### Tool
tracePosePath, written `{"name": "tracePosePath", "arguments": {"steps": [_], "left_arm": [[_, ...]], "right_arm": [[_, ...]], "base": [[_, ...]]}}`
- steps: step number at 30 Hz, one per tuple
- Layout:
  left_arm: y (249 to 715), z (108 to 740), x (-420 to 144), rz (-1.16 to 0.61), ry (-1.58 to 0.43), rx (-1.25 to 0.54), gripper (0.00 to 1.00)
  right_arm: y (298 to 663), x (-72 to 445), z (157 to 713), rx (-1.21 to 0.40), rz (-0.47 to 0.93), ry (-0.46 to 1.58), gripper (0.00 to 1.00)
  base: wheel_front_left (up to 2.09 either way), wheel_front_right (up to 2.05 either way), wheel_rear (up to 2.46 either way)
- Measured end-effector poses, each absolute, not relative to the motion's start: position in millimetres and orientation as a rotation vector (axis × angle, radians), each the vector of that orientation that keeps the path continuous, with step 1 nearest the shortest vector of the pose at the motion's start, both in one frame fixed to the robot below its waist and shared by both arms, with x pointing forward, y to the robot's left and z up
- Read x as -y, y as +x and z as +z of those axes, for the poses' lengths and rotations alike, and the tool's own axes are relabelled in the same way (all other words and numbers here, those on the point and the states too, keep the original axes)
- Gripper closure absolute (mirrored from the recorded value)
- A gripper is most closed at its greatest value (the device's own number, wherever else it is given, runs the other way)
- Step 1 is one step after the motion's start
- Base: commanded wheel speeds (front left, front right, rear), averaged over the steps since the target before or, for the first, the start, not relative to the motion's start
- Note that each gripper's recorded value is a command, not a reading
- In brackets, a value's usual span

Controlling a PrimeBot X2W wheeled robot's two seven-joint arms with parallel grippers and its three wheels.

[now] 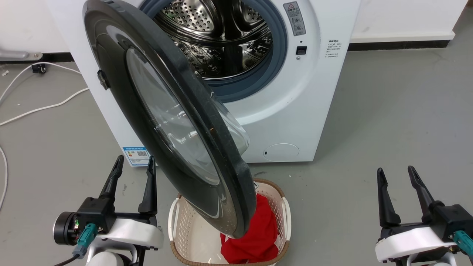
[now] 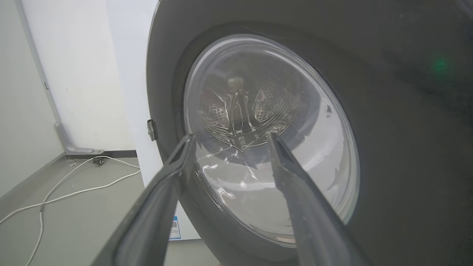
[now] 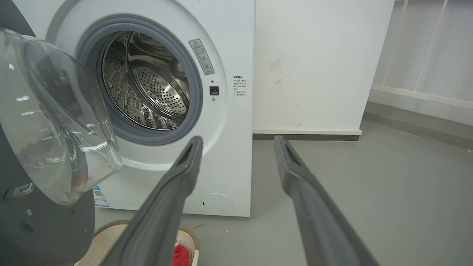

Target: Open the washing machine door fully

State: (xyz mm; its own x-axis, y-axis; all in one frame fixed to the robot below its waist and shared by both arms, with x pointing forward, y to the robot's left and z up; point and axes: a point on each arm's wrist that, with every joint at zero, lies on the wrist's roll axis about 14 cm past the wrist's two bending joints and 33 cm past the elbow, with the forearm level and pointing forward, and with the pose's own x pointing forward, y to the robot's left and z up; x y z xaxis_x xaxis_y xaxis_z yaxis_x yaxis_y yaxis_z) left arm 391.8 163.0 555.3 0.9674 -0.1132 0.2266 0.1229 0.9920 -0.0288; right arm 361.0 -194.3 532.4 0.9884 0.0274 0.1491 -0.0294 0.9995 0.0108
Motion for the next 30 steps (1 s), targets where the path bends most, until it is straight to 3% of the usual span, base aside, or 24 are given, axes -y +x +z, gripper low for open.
{"name": "tracePosePath", "arguments": {"steps": [13,15,16,30], "left_arm": [[393,550,-160,-0.134,-0.03,0.21,0.0],[394,549,-160,-0.135,-0.031,0.207,0.76],[394,548,-159,-0.137,-0.031,0.205,1.0],[395,565,-162,-0.131,-0.044,0.257,1.0]], "right_arm": [[365,196,529,0.144,0.022,0.024,0.0],[365,196,527,0.14,0.023,0.025,0.0],[365,195,527,0.138,0.024,0.026,0.0],[368,193,523,0.128,0.031,0.037,0.0]], "base": [[0.0,0.0,0.0],[0.0,0.0,0.0],[0.0,0.0,0.0],[0.0,0.0,0.0]]}}
